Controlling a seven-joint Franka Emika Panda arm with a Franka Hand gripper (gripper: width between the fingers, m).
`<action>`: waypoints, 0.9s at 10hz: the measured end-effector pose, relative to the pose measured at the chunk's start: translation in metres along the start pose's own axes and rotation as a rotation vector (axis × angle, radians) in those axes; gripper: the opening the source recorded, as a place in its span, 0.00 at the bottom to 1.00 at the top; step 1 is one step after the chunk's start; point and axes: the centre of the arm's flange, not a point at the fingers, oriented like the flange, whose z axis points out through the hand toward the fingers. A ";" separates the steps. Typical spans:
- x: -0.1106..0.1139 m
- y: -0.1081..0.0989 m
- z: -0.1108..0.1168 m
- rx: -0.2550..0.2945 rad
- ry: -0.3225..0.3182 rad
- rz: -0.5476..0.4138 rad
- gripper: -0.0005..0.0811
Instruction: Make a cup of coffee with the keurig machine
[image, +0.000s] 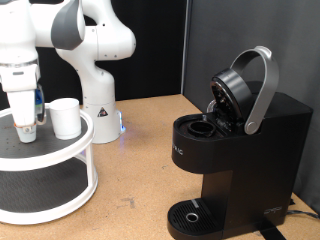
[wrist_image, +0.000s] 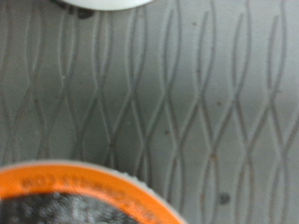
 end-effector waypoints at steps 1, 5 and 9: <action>-0.001 0.003 -0.006 0.004 0.007 0.005 0.53; -0.005 0.015 -0.053 0.006 0.043 0.008 0.53; 0.005 0.014 -0.064 0.059 0.133 0.054 0.53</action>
